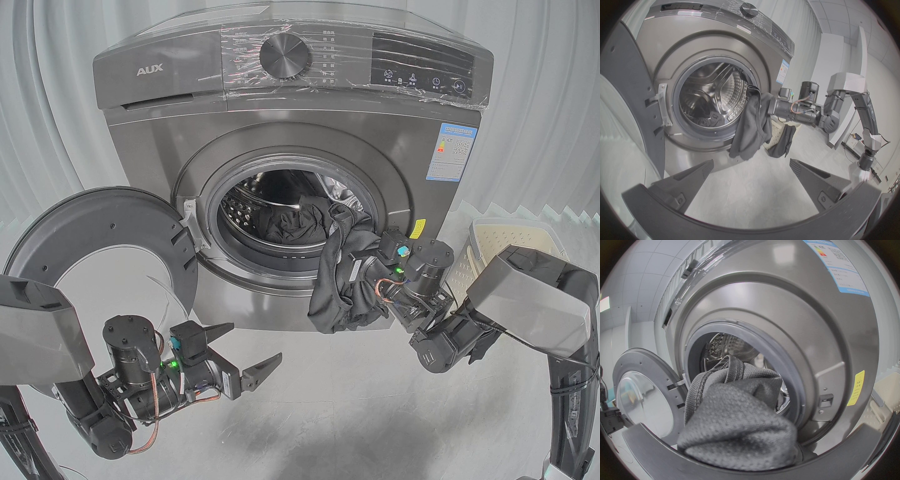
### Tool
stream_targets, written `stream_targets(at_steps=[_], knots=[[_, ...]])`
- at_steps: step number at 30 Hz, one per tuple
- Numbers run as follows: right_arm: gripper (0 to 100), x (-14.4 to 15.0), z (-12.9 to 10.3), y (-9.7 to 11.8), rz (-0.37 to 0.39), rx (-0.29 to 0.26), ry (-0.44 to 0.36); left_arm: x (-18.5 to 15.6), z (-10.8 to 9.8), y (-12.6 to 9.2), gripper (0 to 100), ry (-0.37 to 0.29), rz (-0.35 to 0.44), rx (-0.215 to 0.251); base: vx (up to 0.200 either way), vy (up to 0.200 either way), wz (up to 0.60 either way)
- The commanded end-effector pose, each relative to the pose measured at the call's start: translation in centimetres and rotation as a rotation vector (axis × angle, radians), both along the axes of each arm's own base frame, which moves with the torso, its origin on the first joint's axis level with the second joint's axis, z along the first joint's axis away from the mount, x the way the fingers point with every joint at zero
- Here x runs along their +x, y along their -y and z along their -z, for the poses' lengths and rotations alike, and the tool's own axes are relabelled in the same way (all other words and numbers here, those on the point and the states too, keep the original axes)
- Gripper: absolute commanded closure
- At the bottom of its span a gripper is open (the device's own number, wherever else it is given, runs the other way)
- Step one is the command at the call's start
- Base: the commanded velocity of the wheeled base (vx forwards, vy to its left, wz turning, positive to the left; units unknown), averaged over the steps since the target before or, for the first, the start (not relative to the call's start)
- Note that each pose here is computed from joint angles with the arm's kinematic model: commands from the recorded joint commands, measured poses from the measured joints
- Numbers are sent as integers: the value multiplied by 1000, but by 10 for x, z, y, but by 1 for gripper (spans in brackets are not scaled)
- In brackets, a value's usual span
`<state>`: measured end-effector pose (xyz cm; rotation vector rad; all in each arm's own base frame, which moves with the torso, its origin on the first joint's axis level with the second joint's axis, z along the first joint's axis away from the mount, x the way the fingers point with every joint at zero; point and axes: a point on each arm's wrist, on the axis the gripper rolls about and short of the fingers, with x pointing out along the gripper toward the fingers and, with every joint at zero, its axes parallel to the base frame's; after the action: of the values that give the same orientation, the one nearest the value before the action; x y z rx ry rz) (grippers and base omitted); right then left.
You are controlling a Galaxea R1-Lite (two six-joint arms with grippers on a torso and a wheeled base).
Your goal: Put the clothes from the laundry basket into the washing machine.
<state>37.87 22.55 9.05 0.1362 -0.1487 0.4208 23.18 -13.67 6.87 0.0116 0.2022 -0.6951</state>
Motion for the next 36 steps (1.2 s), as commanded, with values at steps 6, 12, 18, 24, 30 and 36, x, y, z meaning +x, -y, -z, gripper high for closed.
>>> stream_targets(at_steps=[6,12,18,24,30,36], knots=[[100,-35,-19,-31,-102,15,19,47,7,24,0,62,-13,-52,0,0,0],[100,-44,-29,-31,-116,22,29,62,12,32,0,79,-5,-63,0,0,0],[100,-54,-34,-38,-145,26,34,72,11,38,0,106,-4,-78,0,0,0],[100,-76,-34,-55,-211,21,25,81,20,43,0,105,-8,-74,0,0,0],[100,-91,-35,-68,-256,32,14,91,15,52,0,147,8,-99,0,0,0],[100,-96,-29,-67,-265,27,-14,106,21,56,0,164,-3,-111,0,0,0]])
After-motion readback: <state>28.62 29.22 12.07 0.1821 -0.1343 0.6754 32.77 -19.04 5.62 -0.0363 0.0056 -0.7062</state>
